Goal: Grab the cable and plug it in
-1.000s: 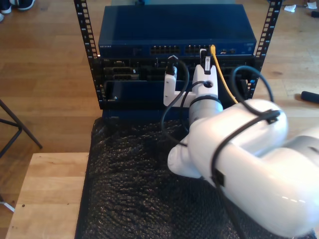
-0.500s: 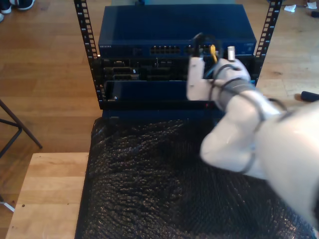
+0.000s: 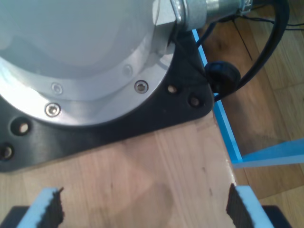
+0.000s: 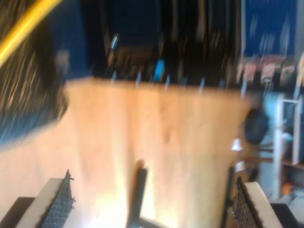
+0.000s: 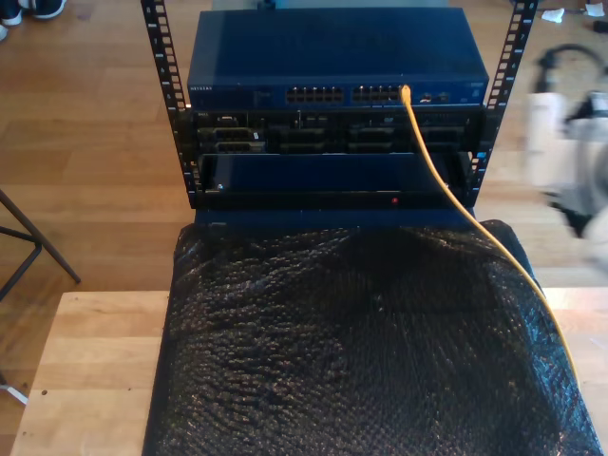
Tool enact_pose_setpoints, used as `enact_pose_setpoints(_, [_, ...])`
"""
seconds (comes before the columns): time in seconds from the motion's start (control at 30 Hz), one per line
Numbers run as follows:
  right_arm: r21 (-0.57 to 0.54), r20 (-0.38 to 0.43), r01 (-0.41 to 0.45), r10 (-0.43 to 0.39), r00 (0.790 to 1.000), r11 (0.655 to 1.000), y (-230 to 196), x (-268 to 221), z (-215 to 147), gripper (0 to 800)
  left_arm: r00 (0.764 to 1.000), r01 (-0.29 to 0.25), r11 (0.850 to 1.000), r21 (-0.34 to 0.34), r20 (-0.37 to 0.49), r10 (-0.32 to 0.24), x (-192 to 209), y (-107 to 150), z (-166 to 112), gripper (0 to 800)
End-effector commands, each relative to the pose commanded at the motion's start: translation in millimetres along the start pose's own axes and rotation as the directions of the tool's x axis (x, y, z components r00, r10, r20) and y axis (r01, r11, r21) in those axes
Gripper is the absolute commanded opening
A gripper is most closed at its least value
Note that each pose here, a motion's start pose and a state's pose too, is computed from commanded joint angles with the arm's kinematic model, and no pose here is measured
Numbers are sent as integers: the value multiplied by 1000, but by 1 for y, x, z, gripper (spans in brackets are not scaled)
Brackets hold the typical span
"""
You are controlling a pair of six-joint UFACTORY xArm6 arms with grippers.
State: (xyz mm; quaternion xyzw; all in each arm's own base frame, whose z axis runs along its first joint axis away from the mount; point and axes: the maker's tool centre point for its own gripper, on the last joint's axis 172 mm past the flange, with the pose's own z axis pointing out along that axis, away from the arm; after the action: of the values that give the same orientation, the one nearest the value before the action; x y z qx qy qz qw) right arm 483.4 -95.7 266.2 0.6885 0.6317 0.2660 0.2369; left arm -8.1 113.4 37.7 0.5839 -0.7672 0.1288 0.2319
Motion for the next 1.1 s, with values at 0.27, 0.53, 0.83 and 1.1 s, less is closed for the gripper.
enact_pose_setpoints(0.27, [170,22,-24,20,1000,985,-68,-86,-50,800,1000,0,1000,0,-2,0,1,0,1,800])
enact_pose_setpoints(0.53, [393,15,28,-37,999,919,-149,-134,-91,800,1000,0,1000,0,0,0,0,0,0,800])
enact_pose_setpoints(0.83, [533,-62,89,-66,996,841,-237,-166,-150,800,1000,0,1000,0,0,0,0,0,0,800])
enact_pose_setpoints(1.1, [657,-127,139,-73,989,741,-322,-170,-182,800,1000,0,1000,0,0,0,0,0,0,800])
